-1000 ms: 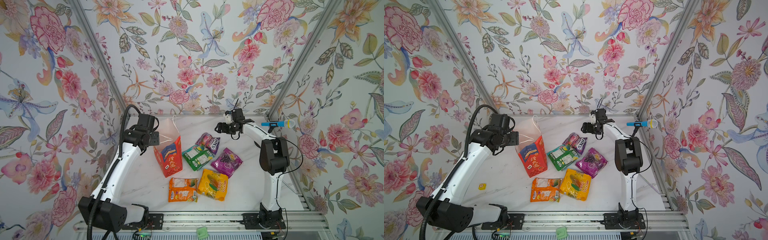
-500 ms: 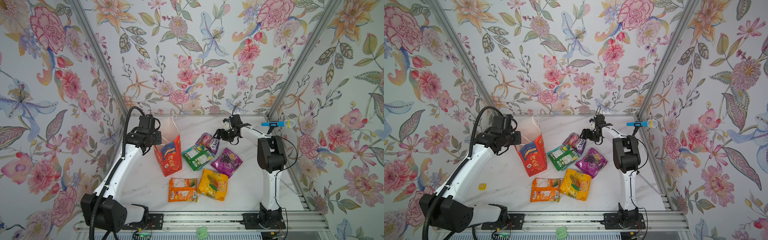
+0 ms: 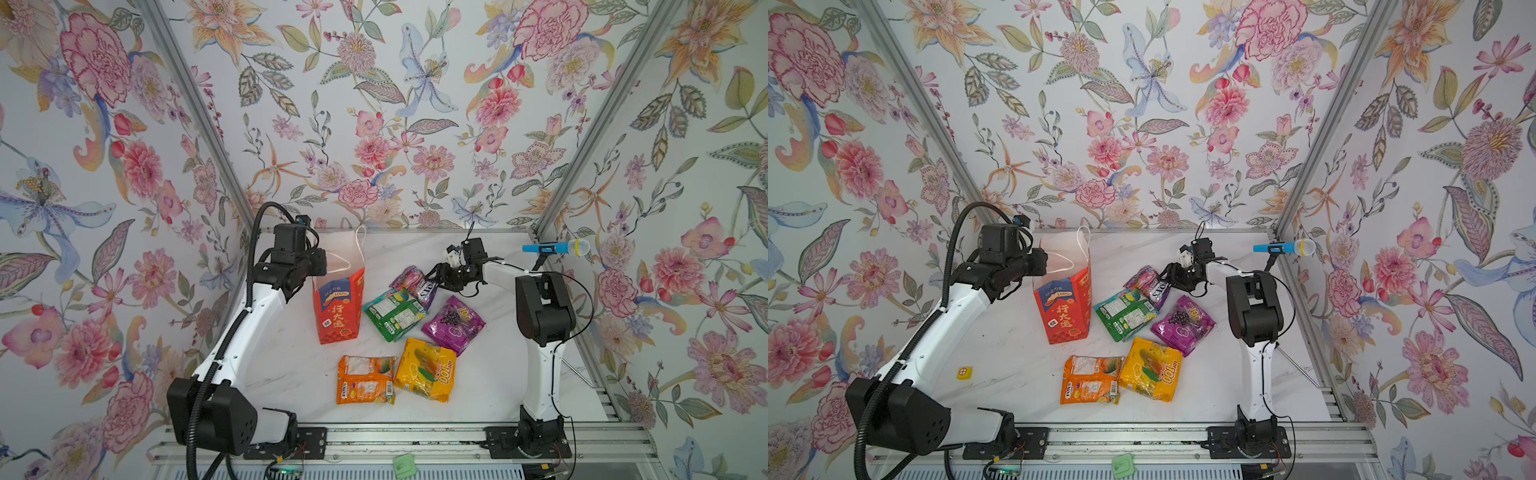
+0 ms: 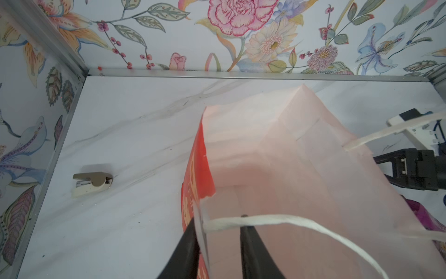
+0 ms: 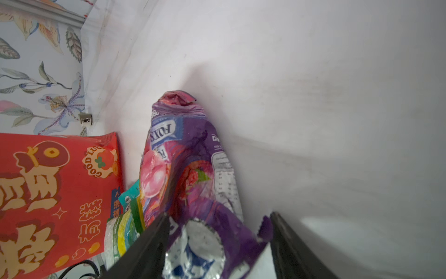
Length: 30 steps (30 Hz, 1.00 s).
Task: Place the snacks into the paper bag
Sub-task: Pick up the snack from the top-center of the table.
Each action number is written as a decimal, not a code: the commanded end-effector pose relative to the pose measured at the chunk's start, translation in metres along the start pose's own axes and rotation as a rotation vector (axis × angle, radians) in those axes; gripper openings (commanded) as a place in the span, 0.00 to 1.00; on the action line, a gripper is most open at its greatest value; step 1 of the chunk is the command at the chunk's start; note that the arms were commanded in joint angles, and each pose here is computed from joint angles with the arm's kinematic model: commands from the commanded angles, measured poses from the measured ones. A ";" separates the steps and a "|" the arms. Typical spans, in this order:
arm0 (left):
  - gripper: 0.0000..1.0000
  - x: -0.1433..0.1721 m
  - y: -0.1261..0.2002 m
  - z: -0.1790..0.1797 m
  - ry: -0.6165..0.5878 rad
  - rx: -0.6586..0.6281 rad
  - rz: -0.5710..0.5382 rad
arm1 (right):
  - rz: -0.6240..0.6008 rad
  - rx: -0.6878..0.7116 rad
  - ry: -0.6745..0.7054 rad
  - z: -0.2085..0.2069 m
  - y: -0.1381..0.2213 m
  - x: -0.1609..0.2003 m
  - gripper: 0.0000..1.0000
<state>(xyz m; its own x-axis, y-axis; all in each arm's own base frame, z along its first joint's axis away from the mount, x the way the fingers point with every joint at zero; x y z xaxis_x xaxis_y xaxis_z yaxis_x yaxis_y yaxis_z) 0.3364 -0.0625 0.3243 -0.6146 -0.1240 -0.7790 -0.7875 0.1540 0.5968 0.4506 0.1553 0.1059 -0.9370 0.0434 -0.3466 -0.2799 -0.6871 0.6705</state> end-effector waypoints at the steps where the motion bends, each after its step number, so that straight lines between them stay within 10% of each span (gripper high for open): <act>1: 0.30 -0.012 -0.005 -0.007 -0.041 0.102 -0.059 | -0.042 -0.074 -0.001 0.018 0.011 -0.008 0.55; 10: 0.27 -0.003 -0.019 0.000 -0.013 0.136 -0.066 | -0.132 -0.036 0.053 0.038 0.037 -0.024 0.00; 30: 0.25 -0.003 0.001 0.008 0.058 0.380 -0.209 | -0.593 0.075 0.552 0.279 0.211 -0.071 0.00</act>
<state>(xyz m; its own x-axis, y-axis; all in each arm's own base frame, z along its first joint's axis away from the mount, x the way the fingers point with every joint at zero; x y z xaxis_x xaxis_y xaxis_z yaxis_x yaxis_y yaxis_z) 0.3417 -0.0488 0.3148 -0.4837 -0.2318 -0.8440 -0.8409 0.3905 0.3747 0.4087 0.2093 0.4353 -0.4323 0.0297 -0.9013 -0.7055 -0.6336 0.3175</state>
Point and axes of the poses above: each gripper's point midway between its finger pads, its own y axis back along the fingers, its own z axis along the line the jaws close on, x = y × z, the point moved 9 cm from there along y, back along the fingers, and after that the axes turned 6 degrees about y, right-handed, at the moved point
